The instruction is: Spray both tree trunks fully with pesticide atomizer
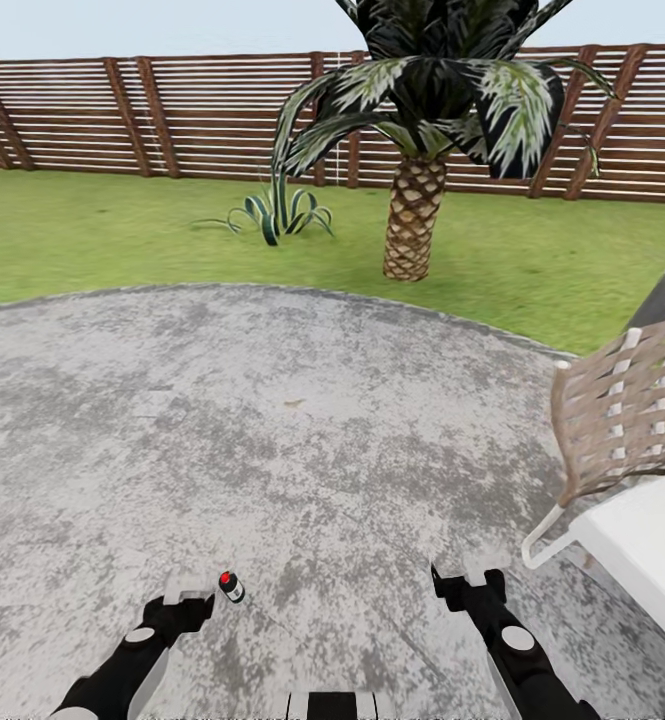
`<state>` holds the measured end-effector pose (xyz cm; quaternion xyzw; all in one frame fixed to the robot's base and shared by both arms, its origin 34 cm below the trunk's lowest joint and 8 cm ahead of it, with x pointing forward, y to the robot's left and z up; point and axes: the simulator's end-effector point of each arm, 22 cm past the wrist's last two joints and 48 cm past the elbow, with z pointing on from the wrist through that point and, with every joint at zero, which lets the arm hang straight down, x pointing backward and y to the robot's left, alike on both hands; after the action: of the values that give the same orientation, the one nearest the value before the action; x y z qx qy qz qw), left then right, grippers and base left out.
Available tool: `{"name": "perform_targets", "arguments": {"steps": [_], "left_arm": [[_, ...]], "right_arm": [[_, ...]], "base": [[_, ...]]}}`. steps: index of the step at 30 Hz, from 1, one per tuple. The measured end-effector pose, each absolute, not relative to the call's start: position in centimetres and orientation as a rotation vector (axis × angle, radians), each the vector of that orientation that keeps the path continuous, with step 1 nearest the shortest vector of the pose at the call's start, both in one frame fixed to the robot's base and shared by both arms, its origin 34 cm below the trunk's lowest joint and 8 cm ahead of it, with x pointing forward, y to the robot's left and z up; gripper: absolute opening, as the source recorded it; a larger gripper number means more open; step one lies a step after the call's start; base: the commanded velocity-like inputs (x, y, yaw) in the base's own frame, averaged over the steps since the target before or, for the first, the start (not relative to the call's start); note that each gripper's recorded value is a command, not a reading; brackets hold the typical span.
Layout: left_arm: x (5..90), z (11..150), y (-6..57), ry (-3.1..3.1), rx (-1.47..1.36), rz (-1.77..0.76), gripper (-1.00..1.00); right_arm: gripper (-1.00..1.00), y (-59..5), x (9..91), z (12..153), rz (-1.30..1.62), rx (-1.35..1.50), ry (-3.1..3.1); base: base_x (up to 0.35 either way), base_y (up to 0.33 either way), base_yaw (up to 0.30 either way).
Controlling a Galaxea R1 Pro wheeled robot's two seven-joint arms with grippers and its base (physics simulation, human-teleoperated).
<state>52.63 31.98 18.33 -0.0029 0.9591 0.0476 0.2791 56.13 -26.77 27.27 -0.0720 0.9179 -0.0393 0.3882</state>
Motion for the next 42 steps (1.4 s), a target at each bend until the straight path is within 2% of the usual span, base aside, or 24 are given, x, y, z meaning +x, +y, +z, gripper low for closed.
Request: {"name": "perform_targets", "arguments": {"steps": [10, 26, 42], "left_arm": [[51.7, 16.5, 31.4, 2.605, 0.143, 0.153, 1.0], [51.7, 16.3, 30.6, 2.607, 0.152, 0.141, 1.0], [50.7, 14.9, 30.7, 2.636, 0.155, 0.141, 1.0]], "right_arm": [[1.0, -26.8, 55.1, 25.2, -0.097, -0.186, 2.376], [1.0, -26.7, 54.9, 24.8, -0.095, -0.188, 2.384], [1.0, -26.7, 54.2, 23.4, -0.093, -0.19, 2.412]], "base": [[0.0, 0.0, -0.065], [0.0, 0.0, -0.123], [0.0, 0.0, -0.009]]}}
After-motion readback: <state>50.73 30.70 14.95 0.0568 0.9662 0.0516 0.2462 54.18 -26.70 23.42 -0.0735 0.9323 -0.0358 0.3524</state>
